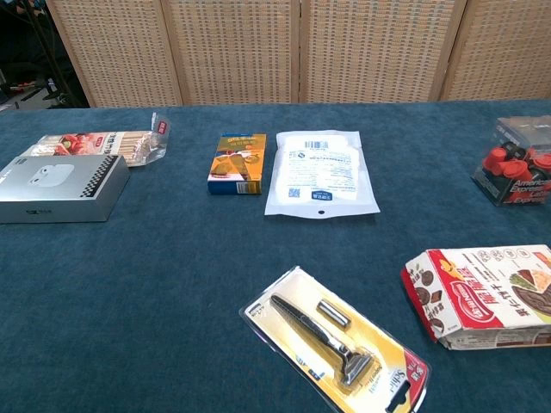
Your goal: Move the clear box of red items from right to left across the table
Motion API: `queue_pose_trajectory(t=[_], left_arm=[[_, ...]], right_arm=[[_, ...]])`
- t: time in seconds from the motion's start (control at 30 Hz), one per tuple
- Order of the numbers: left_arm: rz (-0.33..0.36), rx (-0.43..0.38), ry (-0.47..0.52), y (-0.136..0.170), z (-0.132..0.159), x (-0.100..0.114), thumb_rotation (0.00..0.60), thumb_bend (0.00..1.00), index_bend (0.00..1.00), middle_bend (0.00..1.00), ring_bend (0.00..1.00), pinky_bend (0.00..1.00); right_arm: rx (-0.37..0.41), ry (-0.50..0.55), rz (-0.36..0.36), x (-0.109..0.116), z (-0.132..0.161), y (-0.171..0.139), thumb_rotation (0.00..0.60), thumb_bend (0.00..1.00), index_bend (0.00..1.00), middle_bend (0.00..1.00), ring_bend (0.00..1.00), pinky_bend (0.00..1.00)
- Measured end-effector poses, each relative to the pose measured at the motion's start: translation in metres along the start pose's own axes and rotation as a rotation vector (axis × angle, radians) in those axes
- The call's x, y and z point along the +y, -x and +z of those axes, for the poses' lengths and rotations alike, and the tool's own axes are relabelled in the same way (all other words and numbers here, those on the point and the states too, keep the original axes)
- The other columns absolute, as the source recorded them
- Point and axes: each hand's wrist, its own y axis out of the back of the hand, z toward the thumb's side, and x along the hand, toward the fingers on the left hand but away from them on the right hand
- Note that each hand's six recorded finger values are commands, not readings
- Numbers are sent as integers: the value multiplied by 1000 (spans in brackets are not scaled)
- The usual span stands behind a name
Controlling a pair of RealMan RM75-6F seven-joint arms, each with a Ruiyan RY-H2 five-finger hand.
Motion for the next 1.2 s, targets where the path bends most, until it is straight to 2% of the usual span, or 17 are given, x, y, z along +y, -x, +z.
queue_pose_trajectory(t=[1.2], left_arm=[[6, -11, 5, 3, 1, 4, 600, 181, 0, 0, 0, 0]], right_arm=[[11, -5, 12, -3, 3, -1, 600, 53, 0, 0, 0, 0]])
